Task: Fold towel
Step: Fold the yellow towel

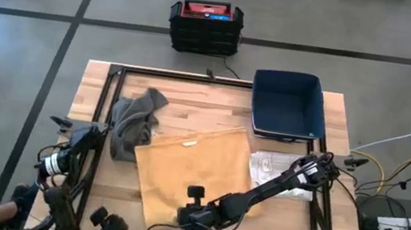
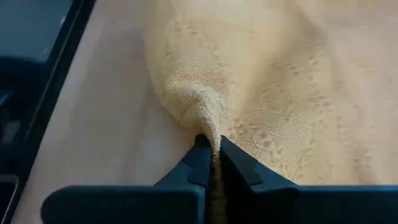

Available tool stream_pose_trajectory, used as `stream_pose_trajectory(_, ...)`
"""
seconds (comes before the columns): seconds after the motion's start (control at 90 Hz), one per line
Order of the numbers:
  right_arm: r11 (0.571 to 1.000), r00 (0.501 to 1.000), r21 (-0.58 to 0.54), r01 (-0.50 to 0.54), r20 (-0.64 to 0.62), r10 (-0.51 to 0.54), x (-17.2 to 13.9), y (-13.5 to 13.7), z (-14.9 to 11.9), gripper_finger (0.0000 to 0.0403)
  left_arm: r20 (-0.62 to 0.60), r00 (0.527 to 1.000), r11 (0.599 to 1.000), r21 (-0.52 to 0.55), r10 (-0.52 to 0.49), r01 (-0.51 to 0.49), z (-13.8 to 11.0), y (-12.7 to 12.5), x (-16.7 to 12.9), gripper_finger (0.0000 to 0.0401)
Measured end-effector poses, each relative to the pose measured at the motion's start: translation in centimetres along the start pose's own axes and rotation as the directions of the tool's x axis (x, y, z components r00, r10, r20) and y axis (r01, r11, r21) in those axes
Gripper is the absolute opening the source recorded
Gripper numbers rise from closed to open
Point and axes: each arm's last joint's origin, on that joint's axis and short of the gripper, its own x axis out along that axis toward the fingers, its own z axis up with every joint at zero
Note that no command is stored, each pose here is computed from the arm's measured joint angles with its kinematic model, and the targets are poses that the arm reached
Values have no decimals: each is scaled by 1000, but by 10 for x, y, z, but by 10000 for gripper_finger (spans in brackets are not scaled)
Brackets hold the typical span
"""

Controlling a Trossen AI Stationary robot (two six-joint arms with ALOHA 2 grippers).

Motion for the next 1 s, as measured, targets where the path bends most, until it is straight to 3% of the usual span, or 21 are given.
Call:
stream_pose_trajectory(0.111,999,999,-39,-19,-52,17,8,2,-8,54,8,1000,999,43,5,-5,4,-1,2,0)
stream_pose_trajectory(0.256,990,995,-143,-14,-103,-1,0,-1,-9,144,2,1000,996,86,-1,1,9,-6,6,0)
stream_pose_trajectory(0.378,982,998,-188,-36,-48,28,-16,4,5,217,-3,1000,994,109,-10,10,9,-6,6,0)
stream_pose_trajectory(0.511,960,993,-271,-70,77,94,-22,28,15,268,-7,1000,993,112,-18,19,6,-6,5,0)
stream_pose_trajectory(0.689,953,965,-286,102,260,-25,0,47,17,285,-14,999,991,128,-33,34,4,-7,3,0)
stream_pose_trajectory(0.778,946,961,-278,166,262,-91,16,51,11,280,-17,999,990,132,-39,41,4,-7,3,0)
stream_pose_trajectory(1.0,971,953,-156,180,274,-132,43,60,20,254,-8,999,990,134,-47,48,4,-8,3,0)
